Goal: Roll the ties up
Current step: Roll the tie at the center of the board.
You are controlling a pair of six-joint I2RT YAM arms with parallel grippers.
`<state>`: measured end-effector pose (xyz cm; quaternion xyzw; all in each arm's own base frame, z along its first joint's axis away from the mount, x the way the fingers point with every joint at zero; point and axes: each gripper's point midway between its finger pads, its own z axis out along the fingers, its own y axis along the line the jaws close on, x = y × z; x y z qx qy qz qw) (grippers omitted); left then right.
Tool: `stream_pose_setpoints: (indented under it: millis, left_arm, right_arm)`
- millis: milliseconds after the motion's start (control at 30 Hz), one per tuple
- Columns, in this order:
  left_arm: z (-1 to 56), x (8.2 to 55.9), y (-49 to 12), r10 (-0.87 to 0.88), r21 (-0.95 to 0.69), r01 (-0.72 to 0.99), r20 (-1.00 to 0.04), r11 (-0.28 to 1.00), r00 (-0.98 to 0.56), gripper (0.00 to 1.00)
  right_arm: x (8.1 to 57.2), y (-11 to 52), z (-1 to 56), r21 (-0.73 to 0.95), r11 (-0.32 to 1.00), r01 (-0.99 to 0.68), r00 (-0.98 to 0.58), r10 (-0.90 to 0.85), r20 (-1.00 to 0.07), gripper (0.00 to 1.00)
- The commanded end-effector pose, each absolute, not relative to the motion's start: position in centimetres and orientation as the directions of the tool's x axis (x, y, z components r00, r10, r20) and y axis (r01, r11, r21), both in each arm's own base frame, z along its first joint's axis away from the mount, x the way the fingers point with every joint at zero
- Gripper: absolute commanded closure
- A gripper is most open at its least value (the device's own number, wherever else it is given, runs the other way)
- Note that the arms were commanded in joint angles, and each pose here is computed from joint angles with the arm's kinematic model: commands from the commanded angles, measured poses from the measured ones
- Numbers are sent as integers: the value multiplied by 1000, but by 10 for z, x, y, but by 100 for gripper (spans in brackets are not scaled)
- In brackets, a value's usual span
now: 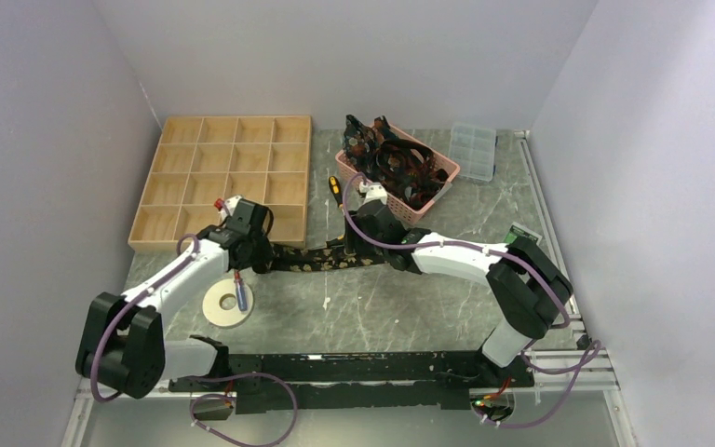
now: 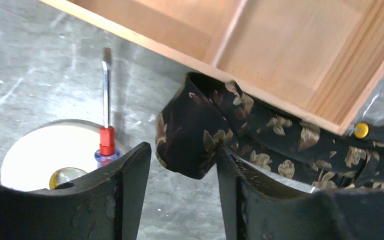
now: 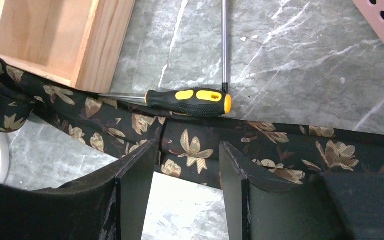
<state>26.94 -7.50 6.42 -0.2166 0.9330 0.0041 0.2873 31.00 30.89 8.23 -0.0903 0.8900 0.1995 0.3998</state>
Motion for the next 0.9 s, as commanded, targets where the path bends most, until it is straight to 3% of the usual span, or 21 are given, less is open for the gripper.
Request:
stream_pose_setpoints:
  millis: [0,400,700,867]
  left_arm:
    - [74,268,-52,-436,-93,-471,-566,877,-699,40]
    - [84,259,-33,-469,-56,-541,-579,839,-667,30]
    - [101,278,-89,-388,-288,-266,-565,920,-728,21]
    - [79,276,-94,-317,-209,-245,-466,947,-826,22]
  right_arm:
    - [310,320,93,318,883,-345,-641,26,-767,47]
    - [305,327,89,318,873,-370,-645,5,-765,47]
    - [295,346,94,367,823,-433,-646,0,-763,47]
    - [291,352,92,363,818,-447,-648,-15,-762,47]
